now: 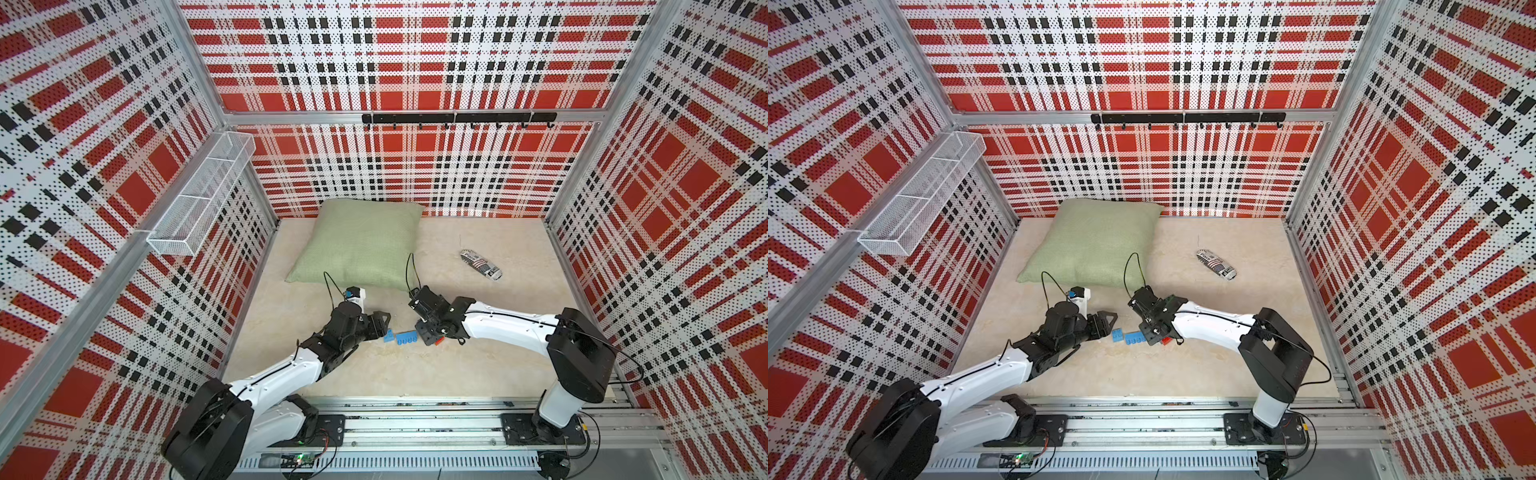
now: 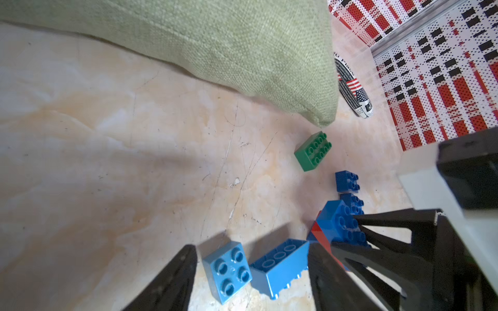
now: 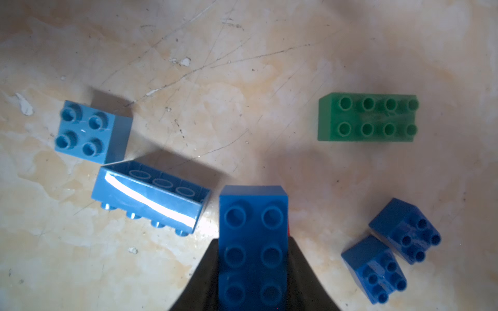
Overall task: Assemble a heart with lego
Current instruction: Assemble the lego brick with the lego brick.
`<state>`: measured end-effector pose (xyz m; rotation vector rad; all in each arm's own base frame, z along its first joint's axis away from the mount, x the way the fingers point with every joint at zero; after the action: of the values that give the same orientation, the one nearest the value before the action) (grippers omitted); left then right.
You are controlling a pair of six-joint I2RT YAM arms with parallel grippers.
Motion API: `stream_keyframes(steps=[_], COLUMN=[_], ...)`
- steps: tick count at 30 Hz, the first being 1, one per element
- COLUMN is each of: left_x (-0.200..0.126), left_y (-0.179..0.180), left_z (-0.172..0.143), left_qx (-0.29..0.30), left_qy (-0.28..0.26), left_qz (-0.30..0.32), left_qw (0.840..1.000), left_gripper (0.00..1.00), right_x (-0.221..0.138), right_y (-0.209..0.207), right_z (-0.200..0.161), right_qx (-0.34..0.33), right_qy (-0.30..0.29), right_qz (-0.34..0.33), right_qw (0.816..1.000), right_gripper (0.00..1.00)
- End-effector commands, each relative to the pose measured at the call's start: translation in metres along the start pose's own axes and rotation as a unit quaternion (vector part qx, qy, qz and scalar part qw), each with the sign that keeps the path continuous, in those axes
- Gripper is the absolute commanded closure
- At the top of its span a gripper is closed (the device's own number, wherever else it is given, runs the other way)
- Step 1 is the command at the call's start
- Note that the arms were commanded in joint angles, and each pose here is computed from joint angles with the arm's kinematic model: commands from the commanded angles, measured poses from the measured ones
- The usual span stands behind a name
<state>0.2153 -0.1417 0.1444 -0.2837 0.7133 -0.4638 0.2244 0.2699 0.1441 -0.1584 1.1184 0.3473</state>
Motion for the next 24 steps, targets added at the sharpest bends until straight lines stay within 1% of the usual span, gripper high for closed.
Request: stream_keyframes(steps=[1, 3, 7, 10, 21, 24], left_x=[0.0, 0.0, 0.0, 0.0, 0.0, 0.0], left_y=[-0.002, -0.002, -0.001, -0.001, -0.001, -0.001], left_z=[0.001, 0.001, 0.0, 0.001, 0.002, 0.001], left_qx=[0.007, 0.008, 0.007, 0.006, 0.005, 0.004], left_qy=[-0.001, 0.0, 0.0, -0.002, -0.004, -0.002], left_qz=[0.0, 0.002, 0.005, 0.006, 0.009, 0.008], left_qw=[1.0, 1.0, 1.0, 1.0, 1.0, 1.0], left_gripper=[0.3, 0.3, 0.3, 0.3, 0.3, 0.3], right_x=[0.001, -0.001, 0.0, -0.002, -0.009, -0.017], right_y=[-0.001, -0.003, -0.001, -0.001, -0.003, -0.002], right_z=[-0.008, -0.008, -0.009, -0.008, -0.009, -0.004], right_qx=[-0.019, -0.019, -0.021, -0.019, -0.03, -0.029], right_qy=[0.004, 0.005, 0.014, 0.007, 0.017, 0.016], right_qz=[0.008, -0.001, 0.006, 0.012, 0.004, 0.004], right_qw=[1.0, 1.0, 1.0, 1.0, 0.999, 0.999], right_gripper=[0.64, 0.63, 0.63, 0.63, 0.62, 0.62])
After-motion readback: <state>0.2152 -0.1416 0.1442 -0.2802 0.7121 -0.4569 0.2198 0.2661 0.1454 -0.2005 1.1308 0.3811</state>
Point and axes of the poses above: each gripper's point midway between its finger pads, its own x axis out along the fingers, its own y axis along the line the jaws close on, z = x × y, the point moved 9 cm from there along -x, back along the fingers, and after that the axes turned 14 degrees about x, right-handed, at the moved point
